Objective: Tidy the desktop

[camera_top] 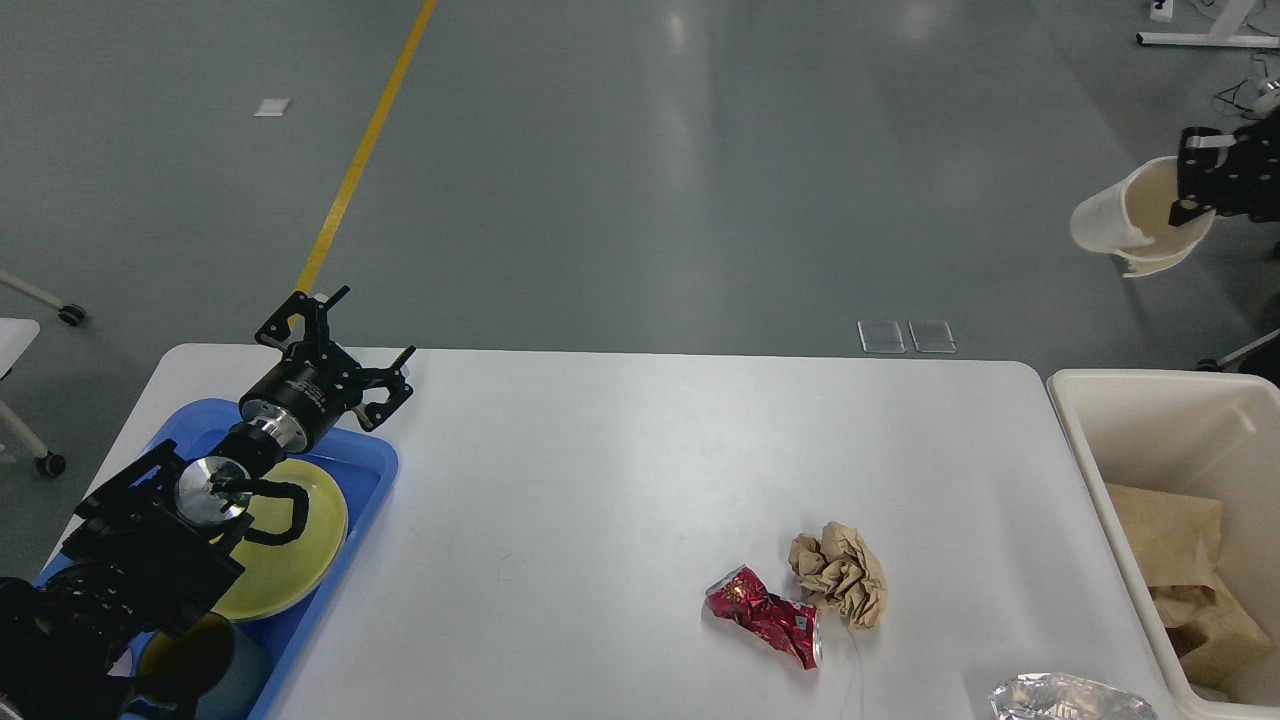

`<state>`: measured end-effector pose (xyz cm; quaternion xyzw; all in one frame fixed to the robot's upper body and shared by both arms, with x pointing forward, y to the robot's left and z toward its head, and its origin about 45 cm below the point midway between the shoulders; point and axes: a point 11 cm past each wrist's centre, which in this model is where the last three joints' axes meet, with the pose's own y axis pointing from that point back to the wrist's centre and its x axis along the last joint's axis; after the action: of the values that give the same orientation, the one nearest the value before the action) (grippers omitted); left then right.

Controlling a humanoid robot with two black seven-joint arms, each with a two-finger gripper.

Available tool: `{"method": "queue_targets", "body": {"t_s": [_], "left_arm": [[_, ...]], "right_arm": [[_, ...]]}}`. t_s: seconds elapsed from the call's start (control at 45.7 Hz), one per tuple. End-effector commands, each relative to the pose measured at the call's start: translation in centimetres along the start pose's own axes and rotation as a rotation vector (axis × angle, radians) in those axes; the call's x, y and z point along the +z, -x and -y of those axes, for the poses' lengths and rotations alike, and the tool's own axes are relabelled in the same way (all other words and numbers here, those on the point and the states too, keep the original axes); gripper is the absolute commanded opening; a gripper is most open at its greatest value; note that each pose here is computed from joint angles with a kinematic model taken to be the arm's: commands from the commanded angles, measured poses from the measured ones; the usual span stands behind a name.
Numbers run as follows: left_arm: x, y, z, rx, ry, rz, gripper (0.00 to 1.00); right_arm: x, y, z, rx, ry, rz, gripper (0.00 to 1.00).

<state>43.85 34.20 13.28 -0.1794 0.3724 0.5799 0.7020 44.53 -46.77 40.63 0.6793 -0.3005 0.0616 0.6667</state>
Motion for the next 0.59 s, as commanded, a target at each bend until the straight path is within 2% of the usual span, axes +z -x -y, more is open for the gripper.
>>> {"method": "queue_targets", "body": {"t_s": [0.0, 0.197, 0.372, 0.569], "left_arm": [[0.0, 0.0, 0.0, 0.0, 0.0, 0.0, 0.96], [0.1, 0.0, 0.0, 0.001, 0.001, 0.001, 0.96], [0.0, 0.0, 0.0, 0.0, 0.001, -0.001, 0.96], [0.0, 0.0, 0.0, 0.0, 0.0, 0.0, 0.96]], "right_arm": [[4.3, -0.1, 1.0, 0.099, 0.007, 0.065, 0.0], [10.7, 1.8, 4.8, 0.29, 0.058, 0.101, 0.0], [14.4, 5.4, 9.4, 0.431, 0.11, 0.078, 0.0], [17.0, 8.7, 12.0, 0.481, 0.131, 0.121, 0.0]]}}
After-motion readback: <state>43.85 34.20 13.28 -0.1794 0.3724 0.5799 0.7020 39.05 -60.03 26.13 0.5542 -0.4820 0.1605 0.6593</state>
